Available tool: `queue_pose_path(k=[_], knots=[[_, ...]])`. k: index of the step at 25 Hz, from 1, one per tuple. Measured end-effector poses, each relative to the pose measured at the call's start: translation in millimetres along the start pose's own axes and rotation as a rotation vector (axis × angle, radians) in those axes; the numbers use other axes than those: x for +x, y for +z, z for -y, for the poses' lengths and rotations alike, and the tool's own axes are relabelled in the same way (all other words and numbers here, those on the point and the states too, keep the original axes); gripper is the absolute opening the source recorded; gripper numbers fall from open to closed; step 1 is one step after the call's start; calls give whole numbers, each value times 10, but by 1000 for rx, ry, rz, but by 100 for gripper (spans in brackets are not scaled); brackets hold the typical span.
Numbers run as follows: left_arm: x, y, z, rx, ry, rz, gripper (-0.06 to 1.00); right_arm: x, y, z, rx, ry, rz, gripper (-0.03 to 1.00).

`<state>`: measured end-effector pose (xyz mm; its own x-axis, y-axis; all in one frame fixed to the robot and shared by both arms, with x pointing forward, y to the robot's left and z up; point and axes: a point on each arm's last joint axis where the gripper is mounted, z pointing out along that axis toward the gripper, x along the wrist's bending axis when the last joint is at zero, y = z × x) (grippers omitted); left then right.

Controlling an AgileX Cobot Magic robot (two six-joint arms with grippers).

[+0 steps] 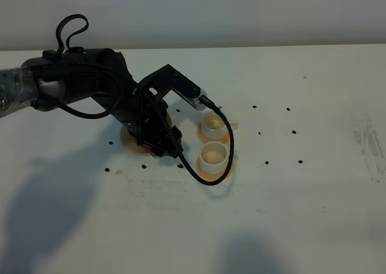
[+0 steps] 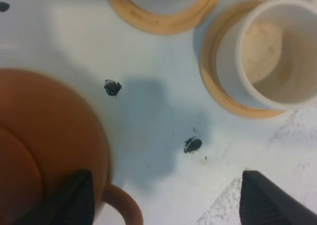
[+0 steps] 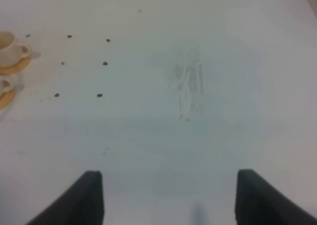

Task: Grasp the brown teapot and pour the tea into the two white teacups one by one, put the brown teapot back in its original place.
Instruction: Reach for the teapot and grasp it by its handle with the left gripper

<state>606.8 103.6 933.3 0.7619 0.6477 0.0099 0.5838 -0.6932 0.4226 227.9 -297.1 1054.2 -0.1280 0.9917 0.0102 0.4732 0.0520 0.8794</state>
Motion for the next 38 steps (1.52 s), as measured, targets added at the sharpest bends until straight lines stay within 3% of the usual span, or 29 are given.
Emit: queue_pose_path(k=[31, 38], knots=[[14, 0, -18, -19, 78, -16, 60, 0, 0, 0, 0, 0, 0, 54], [-18, 6, -47, -34, 134, -24, 60, 0, 0, 0, 0, 0, 0, 54]])
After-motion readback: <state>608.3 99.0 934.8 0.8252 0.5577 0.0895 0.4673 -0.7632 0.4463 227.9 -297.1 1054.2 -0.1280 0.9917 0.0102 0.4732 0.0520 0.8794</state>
